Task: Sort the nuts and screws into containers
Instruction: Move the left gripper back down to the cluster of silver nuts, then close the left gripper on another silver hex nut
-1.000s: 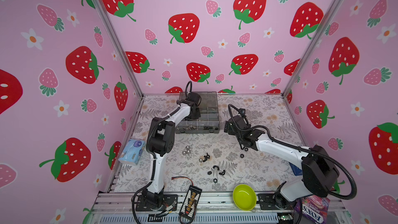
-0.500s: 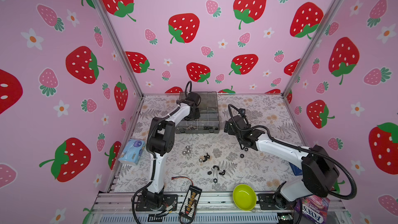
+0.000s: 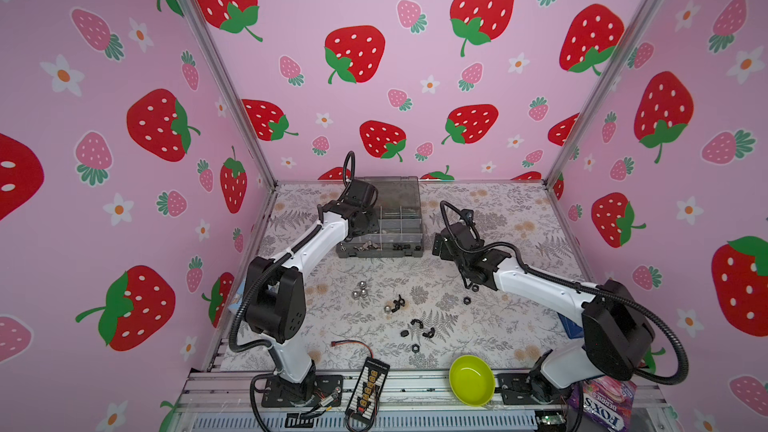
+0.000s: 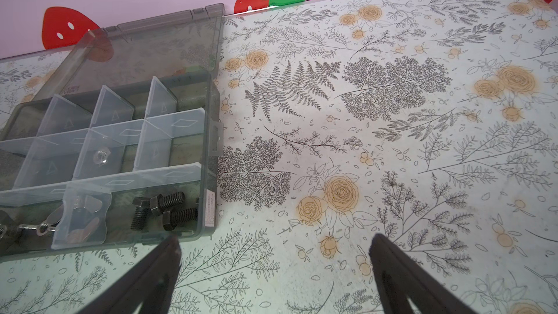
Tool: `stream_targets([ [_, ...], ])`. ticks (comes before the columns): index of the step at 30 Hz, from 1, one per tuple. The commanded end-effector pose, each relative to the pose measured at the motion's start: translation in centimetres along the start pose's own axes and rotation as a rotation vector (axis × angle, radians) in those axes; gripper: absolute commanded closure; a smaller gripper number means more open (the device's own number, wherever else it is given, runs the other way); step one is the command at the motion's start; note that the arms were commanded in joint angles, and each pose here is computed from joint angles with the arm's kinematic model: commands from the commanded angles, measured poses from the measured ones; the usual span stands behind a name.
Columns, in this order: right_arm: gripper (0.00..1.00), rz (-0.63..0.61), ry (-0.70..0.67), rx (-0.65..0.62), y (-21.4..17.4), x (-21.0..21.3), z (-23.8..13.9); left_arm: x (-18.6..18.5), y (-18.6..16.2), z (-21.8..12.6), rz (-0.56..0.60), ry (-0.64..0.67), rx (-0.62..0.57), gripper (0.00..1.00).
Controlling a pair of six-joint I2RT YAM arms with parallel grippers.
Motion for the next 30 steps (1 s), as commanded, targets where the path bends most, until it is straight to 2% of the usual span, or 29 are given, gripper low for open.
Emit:
stream_targets([
  [1,0.0,0.019,-0.019,-0.016,0.4,-0.5,-0.3,0.6,-2.9,-0.9,0.007,0.033,0.021,0.44],
  [9,0.0,0.03,-0.021,-0.013,0.1,-0.7,-0.3,0.8,-10.3,-1.6,-0.007,0.009,0.081,0.42],
  [16,0.0,0.03,-0.015,0.006,-0.3,-0.5,0.1,1.0,-14.2,0.7,-0.004,0.028,0.191,0.42],
  [22,0.0,0.022,-0.028,0.003,-0.3,-0.8,-0.1,1.4,-15.7,2.4,0.018,0.061,0.255,0.46],
  [30,0.0,0.021,-0.032,0.008,-0.4,-0.8,0.1,1.3,-15.8,3.9,0.019,0.053,0.274,0.54],
])
Point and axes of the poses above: each gripper's point midway between its finger pads, its own z axis out along the fingers, its own x axis along the line the jaws close on, y = z × x, the point moved 6 cm from there along -z, back along the fingers, and after that the axes turned 11 degrees about z, right-handed, at the moved point
